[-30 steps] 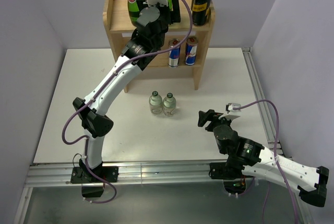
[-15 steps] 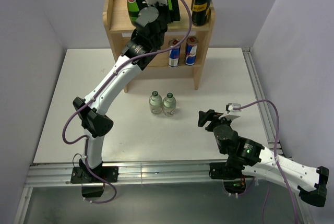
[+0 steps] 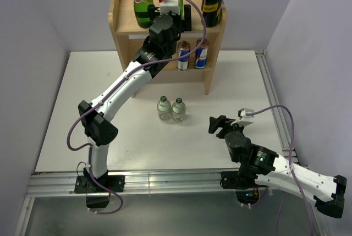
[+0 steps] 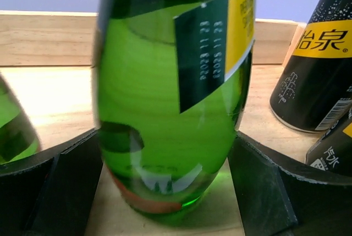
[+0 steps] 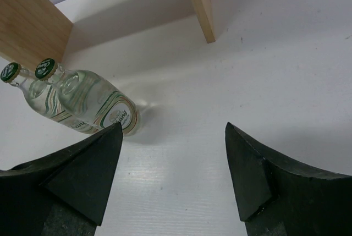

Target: Place and organize the beverage onto the shelf

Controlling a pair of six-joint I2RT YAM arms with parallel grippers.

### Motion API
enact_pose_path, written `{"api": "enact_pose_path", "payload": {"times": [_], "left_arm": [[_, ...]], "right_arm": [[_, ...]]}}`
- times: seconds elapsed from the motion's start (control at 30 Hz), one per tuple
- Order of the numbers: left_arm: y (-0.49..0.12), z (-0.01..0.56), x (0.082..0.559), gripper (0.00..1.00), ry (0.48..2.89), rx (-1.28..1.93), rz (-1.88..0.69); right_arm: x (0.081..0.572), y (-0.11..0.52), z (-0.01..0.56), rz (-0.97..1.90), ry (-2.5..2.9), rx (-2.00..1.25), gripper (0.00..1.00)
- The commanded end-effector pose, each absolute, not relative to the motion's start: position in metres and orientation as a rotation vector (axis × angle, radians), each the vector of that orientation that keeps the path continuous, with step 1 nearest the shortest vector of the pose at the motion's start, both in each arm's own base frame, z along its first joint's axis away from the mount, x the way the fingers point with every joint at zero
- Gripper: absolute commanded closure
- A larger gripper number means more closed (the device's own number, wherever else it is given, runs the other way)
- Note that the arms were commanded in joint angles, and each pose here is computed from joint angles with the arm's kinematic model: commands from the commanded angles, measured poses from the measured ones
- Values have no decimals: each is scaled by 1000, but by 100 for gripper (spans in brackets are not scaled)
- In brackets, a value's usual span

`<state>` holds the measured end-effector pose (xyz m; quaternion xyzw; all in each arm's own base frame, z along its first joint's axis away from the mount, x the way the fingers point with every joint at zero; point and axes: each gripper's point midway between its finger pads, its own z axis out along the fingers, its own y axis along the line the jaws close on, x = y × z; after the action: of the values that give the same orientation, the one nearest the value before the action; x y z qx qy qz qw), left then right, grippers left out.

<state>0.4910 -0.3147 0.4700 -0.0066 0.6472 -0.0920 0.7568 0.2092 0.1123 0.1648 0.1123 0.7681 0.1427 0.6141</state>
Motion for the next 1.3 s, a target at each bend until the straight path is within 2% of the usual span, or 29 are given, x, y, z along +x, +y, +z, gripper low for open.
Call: {"api": "enact_pose_path", "payload": {"times": [0.0, 0.5, 0.77, 0.8, 0.87, 0.9, 0.97, 1.0, 1.07, 1.1, 1.17, 1.2, 1.27], "left_arm": [[-291, 527, 463, 7, 1299, -95, -235], [-286, 516, 430, 8, 1325, -114, -180], [-261, 511, 386, 10, 1351, -164, -182], [-263, 491, 382, 8, 1380, -150, -157], [-255, 487, 357, 8, 1395, -186, -193], [-258, 456, 352, 6, 1445, -149, -166], [-249, 442, 326, 2, 1477, -174, -232], [-250, 404, 319, 1, 1535, -138, -209], [-236, 383, 297, 1, 1577, -188, -289], [-237, 343, 290, 1, 1634, -138, -284], [-229, 326, 277, 1, 1641, -170, -360], [-224, 290, 272, 1, 1685, -135, -321], [-220, 277, 268, 1, 1683, -173, -359]], "right_arm": [[212, 112, 171, 343, 1736, 294, 18], [212, 111, 171, 340, 1736, 294, 18], [212, 112, 171, 343, 1734, 293, 19], [212, 112, 170, 342, 1736, 293, 19], [212, 112, 170, 340, 1737, 292, 19], [212, 112, 170, 338, 1738, 290, 19], [212, 112, 170, 342, 1737, 287, 19], [212, 113, 170, 342, 1739, 286, 18], [212, 114, 169, 344, 1740, 280, 19], [212, 115, 170, 347, 1741, 279, 18], [212, 116, 167, 340, 1749, 270, 16], [213, 116, 167, 337, 1750, 271, 16], [213, 117, 166, 338, 1751, 273, 14]]}}
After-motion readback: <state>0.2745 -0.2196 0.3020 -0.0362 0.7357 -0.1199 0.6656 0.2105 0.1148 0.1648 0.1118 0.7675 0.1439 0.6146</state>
